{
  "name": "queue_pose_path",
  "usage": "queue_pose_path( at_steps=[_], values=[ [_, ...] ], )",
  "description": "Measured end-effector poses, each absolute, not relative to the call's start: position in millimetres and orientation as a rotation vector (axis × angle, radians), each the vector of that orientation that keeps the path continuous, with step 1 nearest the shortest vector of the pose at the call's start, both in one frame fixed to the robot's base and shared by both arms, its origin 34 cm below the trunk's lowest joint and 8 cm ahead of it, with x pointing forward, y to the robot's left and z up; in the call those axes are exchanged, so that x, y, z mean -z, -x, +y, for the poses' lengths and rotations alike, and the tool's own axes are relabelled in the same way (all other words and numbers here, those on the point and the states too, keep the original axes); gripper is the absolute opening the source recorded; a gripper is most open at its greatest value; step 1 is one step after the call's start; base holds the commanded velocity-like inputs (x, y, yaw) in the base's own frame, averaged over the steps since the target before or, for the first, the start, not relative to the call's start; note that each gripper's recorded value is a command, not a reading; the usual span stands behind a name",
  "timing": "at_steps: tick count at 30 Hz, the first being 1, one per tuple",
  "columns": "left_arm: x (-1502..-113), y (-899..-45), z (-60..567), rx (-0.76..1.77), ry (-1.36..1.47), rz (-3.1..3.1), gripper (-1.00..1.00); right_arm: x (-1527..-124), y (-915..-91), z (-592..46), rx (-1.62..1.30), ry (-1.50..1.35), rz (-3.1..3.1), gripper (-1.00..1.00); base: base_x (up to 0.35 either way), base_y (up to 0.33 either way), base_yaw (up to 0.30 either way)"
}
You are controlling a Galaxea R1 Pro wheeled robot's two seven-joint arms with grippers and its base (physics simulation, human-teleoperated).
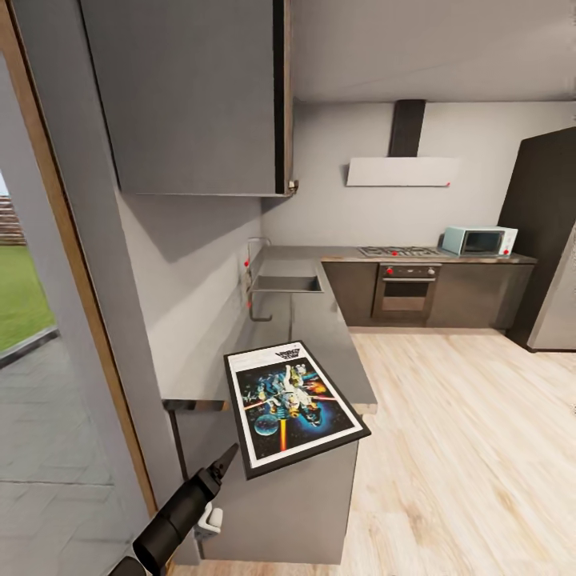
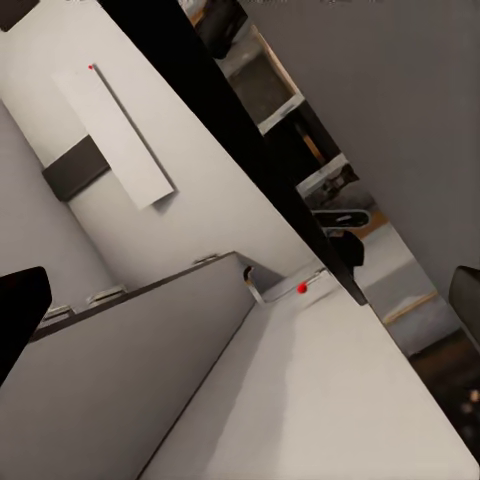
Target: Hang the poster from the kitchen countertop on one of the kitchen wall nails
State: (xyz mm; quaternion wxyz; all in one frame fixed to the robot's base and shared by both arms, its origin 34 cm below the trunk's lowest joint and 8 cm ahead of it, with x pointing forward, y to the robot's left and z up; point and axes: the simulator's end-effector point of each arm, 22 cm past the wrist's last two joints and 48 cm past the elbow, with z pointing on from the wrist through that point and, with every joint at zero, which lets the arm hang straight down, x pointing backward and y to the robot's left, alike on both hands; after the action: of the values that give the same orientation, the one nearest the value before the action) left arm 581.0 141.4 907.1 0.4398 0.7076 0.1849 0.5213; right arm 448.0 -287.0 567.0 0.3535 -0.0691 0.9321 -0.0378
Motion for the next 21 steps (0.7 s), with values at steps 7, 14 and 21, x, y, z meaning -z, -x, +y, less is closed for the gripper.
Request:
queue_pose_path(
  at_steps=[7, 14, 21],
  values=[
    [-907.5, -581.0, 141.3, -1.296, -1.757, 0.459, 1.0, -567.4, -448.4, -287.0, 0.098, 0.178, 2.409, 1.0, 0.0, 0.0, -0.185],
    [-907.8, -580.9, 141.4, -1.296, -1.756, 0.459, 1.0, -567.7, -448.8, -287.0, 0.098, 0.179, 2.408, 1.0, 0.0, 0.0, -0.074],
    [-907.9, -580.9, 141.4, -1.296, -1.756, 0.458, 1.0, -567.5, -448.6, -286.9, 0.097, 0.179, 2.408, 1.0, 0.0, 0.0, -0.012]
  ],
)
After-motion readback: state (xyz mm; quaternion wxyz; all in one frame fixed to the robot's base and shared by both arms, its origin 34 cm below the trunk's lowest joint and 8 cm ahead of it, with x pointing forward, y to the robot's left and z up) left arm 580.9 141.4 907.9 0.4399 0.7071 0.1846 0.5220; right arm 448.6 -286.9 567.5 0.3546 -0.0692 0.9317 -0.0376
